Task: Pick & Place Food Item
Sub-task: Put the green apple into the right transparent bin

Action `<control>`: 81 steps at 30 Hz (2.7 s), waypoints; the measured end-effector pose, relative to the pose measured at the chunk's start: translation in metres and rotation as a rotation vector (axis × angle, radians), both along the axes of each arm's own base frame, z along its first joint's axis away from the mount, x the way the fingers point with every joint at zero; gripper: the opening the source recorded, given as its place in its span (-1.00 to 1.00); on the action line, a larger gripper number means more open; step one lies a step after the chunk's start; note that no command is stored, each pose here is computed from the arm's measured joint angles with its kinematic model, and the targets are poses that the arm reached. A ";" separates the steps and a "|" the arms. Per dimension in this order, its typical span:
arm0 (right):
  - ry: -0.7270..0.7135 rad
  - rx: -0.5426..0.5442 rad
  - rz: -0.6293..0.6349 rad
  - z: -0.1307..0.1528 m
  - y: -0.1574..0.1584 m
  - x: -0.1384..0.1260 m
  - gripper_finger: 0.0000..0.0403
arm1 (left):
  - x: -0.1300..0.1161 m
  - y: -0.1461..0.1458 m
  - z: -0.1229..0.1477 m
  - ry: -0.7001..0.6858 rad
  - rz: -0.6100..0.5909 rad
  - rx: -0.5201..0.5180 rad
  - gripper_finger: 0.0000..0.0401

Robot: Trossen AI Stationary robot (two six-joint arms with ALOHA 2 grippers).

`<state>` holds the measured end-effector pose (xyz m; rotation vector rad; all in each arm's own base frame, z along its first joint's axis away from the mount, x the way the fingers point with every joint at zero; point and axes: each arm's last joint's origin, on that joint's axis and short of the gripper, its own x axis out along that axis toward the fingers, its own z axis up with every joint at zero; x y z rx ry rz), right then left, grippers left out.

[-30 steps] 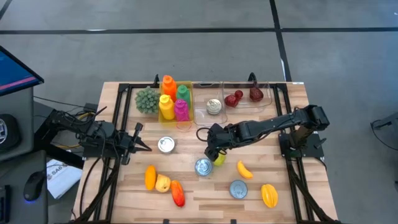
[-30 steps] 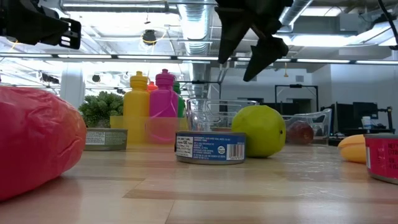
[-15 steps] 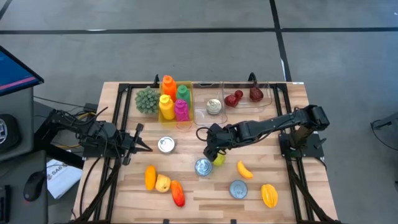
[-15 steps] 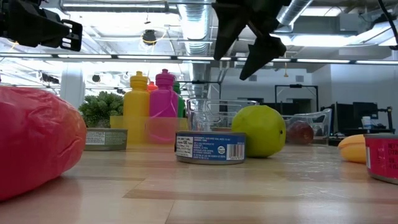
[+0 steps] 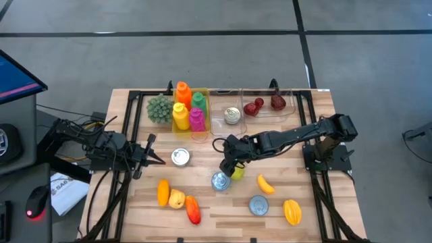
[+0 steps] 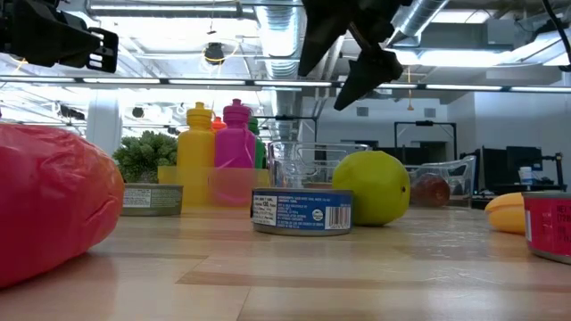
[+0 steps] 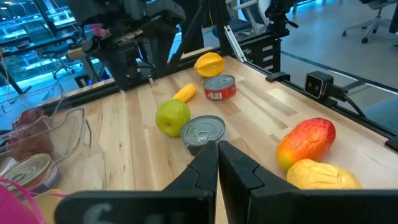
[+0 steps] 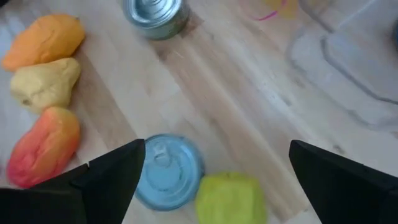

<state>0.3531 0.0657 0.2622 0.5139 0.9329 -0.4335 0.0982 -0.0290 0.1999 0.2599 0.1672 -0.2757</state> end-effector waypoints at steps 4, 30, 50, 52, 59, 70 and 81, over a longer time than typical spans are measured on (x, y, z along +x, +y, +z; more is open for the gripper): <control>0.043 0.042 0.034 -0.003 0.003 -0.003 0.95 | 0.000 0.000 0.000 -0.001 0.000 0.000 -0.99; 0.406 0.059 0.073 -0.081 0.015 0.008 0.95 | 0.004 -0.001 0.001 -0.009 0.000 -0.003 -0.99; 0.422 0.126 0.142 -0.081 0.020 0.007 0.49 | 0.004 -0.001 0.001 -0.011 0.000 -0.003 -0.99; 0.422 0.133 0.127 -0.081 0.021 0.007 0.48 | 0.004 -0.001 0.001 -0.011 0.000 -0.003 -0.99; 0.420 0.148 0.087 -0.081 0.021 0.007 0.48 | 0.004 -0.001 0.001 -0.011 0.000 -0.003 -0.99; 0.458 0.108 0.178 -0.082 0.020 0.003 0.48 | 0.004 -0.001 0.001 -0.011 0.000 -0.003 -0.99; 0.498 0.240 0.282 -0.081 0.015 0.002 0.48 | 0.004 -0.001 0.001 -0.011 0.000 -0.003 -0.99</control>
